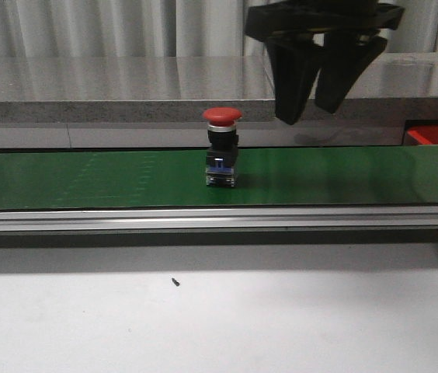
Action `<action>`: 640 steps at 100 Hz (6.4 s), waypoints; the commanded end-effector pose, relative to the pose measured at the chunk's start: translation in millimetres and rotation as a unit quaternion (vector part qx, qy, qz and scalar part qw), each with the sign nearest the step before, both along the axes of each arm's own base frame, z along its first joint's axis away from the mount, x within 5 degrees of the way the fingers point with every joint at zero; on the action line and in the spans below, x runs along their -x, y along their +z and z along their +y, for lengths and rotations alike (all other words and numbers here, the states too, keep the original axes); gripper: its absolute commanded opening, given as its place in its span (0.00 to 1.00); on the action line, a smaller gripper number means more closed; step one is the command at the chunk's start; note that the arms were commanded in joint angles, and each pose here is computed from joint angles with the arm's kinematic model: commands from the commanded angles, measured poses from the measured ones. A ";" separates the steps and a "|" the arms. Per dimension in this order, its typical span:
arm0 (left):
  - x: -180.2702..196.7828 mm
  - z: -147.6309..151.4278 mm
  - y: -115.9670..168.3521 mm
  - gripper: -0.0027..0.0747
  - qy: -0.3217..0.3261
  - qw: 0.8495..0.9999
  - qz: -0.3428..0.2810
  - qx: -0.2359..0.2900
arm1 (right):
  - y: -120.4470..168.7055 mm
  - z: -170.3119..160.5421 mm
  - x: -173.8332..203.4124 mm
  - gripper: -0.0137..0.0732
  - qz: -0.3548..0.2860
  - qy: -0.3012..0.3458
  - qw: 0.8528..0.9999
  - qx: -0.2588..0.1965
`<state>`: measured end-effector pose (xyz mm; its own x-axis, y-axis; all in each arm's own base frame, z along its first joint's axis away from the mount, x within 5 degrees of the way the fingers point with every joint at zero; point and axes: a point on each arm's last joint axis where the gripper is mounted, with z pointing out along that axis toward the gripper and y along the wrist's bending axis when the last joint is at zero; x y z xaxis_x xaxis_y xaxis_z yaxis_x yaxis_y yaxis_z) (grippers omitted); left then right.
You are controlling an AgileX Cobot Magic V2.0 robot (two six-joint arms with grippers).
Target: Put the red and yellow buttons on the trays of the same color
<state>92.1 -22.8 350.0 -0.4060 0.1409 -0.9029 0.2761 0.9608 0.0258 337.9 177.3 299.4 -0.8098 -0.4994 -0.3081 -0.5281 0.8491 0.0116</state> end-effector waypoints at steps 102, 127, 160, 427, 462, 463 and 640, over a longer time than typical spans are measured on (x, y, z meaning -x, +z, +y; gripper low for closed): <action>-1.5 -0.7 14.1 0.01 0.001 0.999 -0.045 0.013 | 7.4 24.7 -31.0 0.26 -0.089 0.000 0.993 -0.075; -1.5 -0.7 14.1 0.01 0.001 0.999 -0.045 0.013 | 33.1 -20.4 -36.6 0.26 -0.127 -0.070 0.988 -0.045; -1.5 -0.7 14.1 0.01 0.001 0.999 -0.045 0.013 | 47.4 -113.3 -50.6 0.26 -0.130 -0.191 0.972 -0.030; -1.5 -0.7 14.1 0.01 0.001 0.999 -0.045 0.013 | -24.2 -282.9 -73.3 0.66 -0.163 -0.423 0.891 -0.039; -1.5 -0.7 14.1 0.01 0.001 0.999 -0.045 0.013 | 29.5 -268.8 -47.4 0.57 -0.217 -0.403 0.888 -0.041; -1.5 -0.7 14.1 0.01 0.001 0.999 -0.045 0.013 | 31.4 -268.1 -46.4 0.55 -0.219 -0.402 0.888 -0.042; -1.5 -0.7 14.1 0.01 0.001 0.999 -0.045 0.013 | 43.1 -173.6 187.0 0.03 -0.403 -0.242 0.875 -0.113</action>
<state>92.1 -22.8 350.0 -0.4060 0.1409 -0.9029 0.2761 0.9608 0.0258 158.1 4.5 329.1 -0.5085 0.0081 -0.8610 -0.0156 0.9997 0.0186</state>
